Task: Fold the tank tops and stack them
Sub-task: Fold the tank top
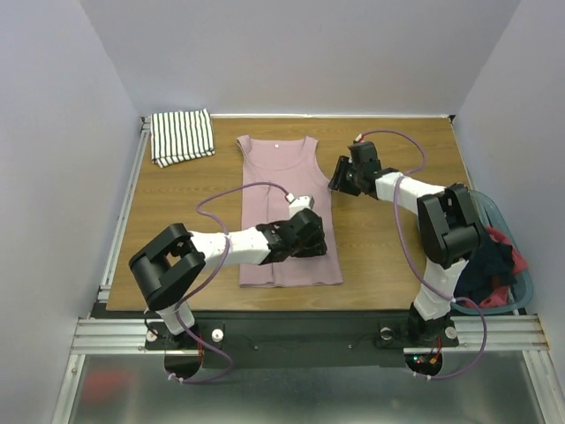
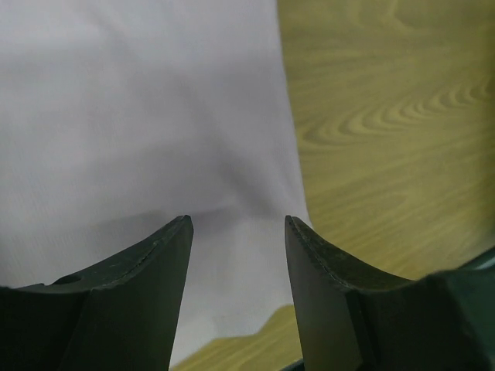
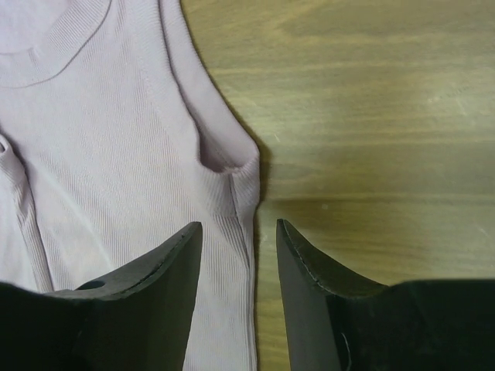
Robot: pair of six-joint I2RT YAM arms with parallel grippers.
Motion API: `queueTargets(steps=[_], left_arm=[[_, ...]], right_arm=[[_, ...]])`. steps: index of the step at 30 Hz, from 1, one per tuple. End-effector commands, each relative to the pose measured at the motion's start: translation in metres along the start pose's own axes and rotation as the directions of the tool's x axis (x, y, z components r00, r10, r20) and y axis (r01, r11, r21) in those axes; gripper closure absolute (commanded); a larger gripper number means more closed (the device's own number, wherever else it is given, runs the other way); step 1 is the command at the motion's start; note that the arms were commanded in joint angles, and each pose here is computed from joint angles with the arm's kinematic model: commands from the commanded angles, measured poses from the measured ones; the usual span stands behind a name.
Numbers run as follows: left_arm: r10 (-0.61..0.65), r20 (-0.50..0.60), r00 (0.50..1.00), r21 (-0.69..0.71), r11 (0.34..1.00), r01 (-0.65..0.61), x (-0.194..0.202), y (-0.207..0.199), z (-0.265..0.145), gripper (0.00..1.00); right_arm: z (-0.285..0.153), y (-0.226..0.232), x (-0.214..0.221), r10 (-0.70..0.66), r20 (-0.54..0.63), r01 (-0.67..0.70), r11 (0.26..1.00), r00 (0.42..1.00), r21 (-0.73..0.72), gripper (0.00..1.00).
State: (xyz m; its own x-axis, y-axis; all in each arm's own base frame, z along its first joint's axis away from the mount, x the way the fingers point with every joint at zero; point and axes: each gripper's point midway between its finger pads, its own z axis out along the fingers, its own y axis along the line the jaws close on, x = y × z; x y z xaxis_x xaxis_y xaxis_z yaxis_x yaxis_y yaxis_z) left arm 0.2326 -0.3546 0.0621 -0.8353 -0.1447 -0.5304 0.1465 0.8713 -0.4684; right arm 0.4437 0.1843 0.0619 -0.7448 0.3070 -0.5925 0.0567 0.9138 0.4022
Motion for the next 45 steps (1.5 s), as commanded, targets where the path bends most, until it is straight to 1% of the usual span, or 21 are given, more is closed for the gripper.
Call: queueTargets(steps=[1, 2, 7, 8, 10, 13, 14, 15, 16, 20, 23, 25, 29, 32, 35, 37, 38, 39, 41, 42, 45], left_arm=[[-0.043, 0.072, 0.996, 0.083, 0.996, 0.037, -0.001, -0.029, -0.016, 0.38], [-0.043, 0.064, 0.997, 0.09, 0.995, 0.037, 0.003, -0.032, -0.017, 0.38], [0.058, 0.024, 0.998, 0.119, 0.991, -0.06, 0.028, -0.062, -0.022, 0.39], [0.079, 0.014, 0.997, 0.101, 0.992, -0.08, 0.035, -0.063, -0.019, 0.39], [0.103, 0.018, 0.995, 0.099, 0.99, -0.104, 0.038, -0.073, -0.019, 0.39], [0.141, -0.012, 0.99, 0.071, 0.988, -0.14, 0.057, -0.075, -0.019, 0.4], [0.142, -0.012, 0.99, 0.057, 0.988, -0.141, 0.057, -0.073, -0.017, 0.4], [0.148, -0.015, 0.989, 0.051, 0.988, -0.147, 0.06, -0.073, -0.018, 0.4], [0.152, -0.014, 0.988, 0.044, 0.987, -0.152, 0.06, -0.074, -0.019, 0.4], [0.184, -0.034, 0.982, 0.009, 0.983, -0.184, 0.072, -0.07, -0.012, 0.4], [0.214, -0.037, 0.976, 0.0, 0.977, -0.214, 0.077, -0.076, -0.006, 0.4], [0.23, -0.033, 0.972, -0.012, 0.973, -0.231, 0.079, -0.079, -0.002, 0.4], [0.254, -0.028, 0.967, -0.046, 0.966, -0.255, 0.079, -0.081, 0.004, 0.41], [0.266, -0.031, 0.963, -0.076, 0.961, -0.268, 0.08, -0.078, 0.007, 0.43], [0.276, -0.033, 0.96, -0.097, 0.956, -0.278, 0.083, -0.073, 0.008, 0.5], [0.285, -0.04, 0.958, -0.102, 0.952, -0.287, 0.087, -0.072, 0.008, 0.61], [0.292, -0.046, 0.955, -0.103, 0.95, -0.295, 0.091, -0.071, 0.008, 0.68], [0.298, -0.05, 0.953, -0.104, 0.948, -0.302, 0.093, -0.071, 0.008, 0.79], [0.315, -0.067, 0.947, -0.1, 0.942, -0.32, 0.1, -0.07, 0.007, 0.88], [0.315, -0.07, 0.946, -0.094, 0.942, -0.321, 0.101, -0.072, 0.005, 1.0], [0.319, -0.079, 0.944, -0.072, 0.943, -0.325, 0.106, -0.071, -0.004, 1.0]], right_arm=[[0.007, 0.015, -0.015, -0.057, 0.018, 0.057, 0.997, 0.998, -0.05, 0.51], [0.009, 0.014, -0.014, -0.056, 0.016, 0.057, 0.997, 0.998, -0.047, 0.52], [0.021, 0.003, -0.006, -0.06, -0.002, 0.06, 0.998, 0.998, -0.007, 0.53], [0.024, -0.001, -0.004, -0.061, -0.005, 0.061, 0.998, 0.998, 0.006, 0.57], [0.026, -0.003, -0.004, -0.061, -0.003, 0.061, 0.998, 0.998, 0.017, 0.61], [0.031, -0.006, -0.002, -0.062, -0.01, 0.062, 0.998, 0.998, 0.03, 0.78], [0.032, -0.006, -0.002, -0.062, -0.008, 0.062, 0.998, 0.998, 0.031, 0.78], [0.032, -0.007, -0.001, -0.061, -0.01, 0.061, 0.998, 0.998, 0.034, 0.84], [0.032, -0.007, 0.0, -0.06, -0.01, 0.06, 0.998, 0.998, 0.033, 0.86], [0.032, -0.01, 0.002, -0.053, -0.013, 0.054, 0.998, 0.998, 0.037, 0.91], [0.028, -0.01, 0.001, -0.047, -0.004, 0.048, 0.998, 0.999, 0.039, 0.94], [0.025, -0.012, -0.002, -0.044, 0.015, 0.043, 0.998, 0.999, 0.053, 0.95], [0.022, -0.014, -0.001, -0.039, 0.014, 0.039, 0.998, 0.999, 0.055, 0.95], [0.023, -0.015, 0.002, -0.036, 0.008, 0.036, 0.998, 0.999, 0.053, 0.96], [0.024, -0.017, 0.006, -0.033, 0.0, 0.033, 0.998, 0.999, 0.054, 0.96], [0.025, -0.017, 0.007, -0.031, 0.0, 0.031, 0.998, 1.0, 0.054, 0.97], [0.025, -0.017, 0.008, -0.03, 0.0, 0.03, 0.998, 1.0, 0.054, 0.98], [0.025, -0.018, 0.008, -0.028, -0.001, 0.028, 0.998, 1.0, 0.055, 0.98], [0.024, -0.019, 0.009, -0.027, 0.001, 0.027, 0.998, 1.0, 0.059, 0.98], [0.023, -0.022, 0.011, -0.024, -0.003, 0.024, 0.998, 1.0, 0.064, 0.98], [0.018, -0.026, 0.011, -0.012, 0.006, 0.012, 0.997, 1.0, 0.077, 0.99]])
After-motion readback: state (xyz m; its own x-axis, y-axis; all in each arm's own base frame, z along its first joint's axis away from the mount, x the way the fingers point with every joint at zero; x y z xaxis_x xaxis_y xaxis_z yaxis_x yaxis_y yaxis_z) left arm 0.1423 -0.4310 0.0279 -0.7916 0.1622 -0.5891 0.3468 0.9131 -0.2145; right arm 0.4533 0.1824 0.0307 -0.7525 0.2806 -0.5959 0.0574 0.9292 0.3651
